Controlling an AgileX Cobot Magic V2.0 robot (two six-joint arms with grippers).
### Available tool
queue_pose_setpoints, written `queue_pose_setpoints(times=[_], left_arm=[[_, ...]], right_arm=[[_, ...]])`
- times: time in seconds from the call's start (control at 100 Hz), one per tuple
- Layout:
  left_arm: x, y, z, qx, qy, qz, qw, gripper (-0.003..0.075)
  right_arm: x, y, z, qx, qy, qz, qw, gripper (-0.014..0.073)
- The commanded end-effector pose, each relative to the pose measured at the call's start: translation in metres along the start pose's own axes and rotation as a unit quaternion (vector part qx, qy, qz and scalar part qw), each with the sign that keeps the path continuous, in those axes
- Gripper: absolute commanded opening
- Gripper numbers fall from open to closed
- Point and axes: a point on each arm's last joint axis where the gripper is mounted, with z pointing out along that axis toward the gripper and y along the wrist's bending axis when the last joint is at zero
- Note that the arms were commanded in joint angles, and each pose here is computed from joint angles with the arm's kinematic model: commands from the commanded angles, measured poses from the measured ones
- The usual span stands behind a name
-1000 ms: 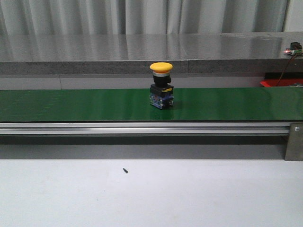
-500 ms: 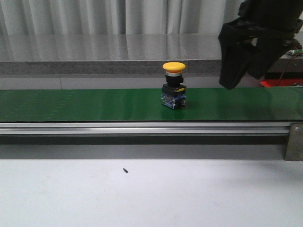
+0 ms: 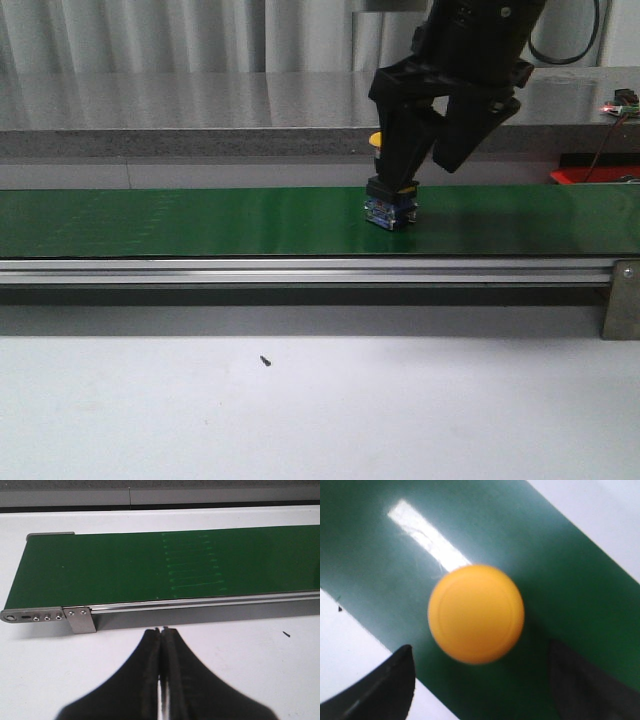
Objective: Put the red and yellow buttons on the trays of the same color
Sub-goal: 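Lift the yellow button off the belt with the right gripper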
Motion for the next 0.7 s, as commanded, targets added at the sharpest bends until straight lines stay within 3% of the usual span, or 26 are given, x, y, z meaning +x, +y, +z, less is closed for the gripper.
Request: queue_pose_setpoints(times=[0.0,0.25,0.54,0.69], left_arm=[[-0.014,-0.001,-0.004,0.004,-0.048,-0.007,0.999,-0.002],[-0.014,-0.001,-0.004,0.004,-0.048,-0.007,0.999,-0.002],[-0.014,-0.001,-0.004,0.004,-0.048,-0.007,0.999,-0.002],[-0.014,-0.001,-0.004,0.004,-0.048,-0.007,0.999,-0.002]], right_arm=[[-0.017,0.0,-0.022,0.011,-0.063,-0.005,0.998,0.0538],[-0.025,-0.004,-0.014,0.017,-0.082,-0.003,0.996,0.0523],[-0.028,-0.005,-0.014,0.023,-0.098,0.004,0.995,0.0143],[-0.028,-0.007,-0.02,0.033,-0.102,0.027,0.994,0.0101]])
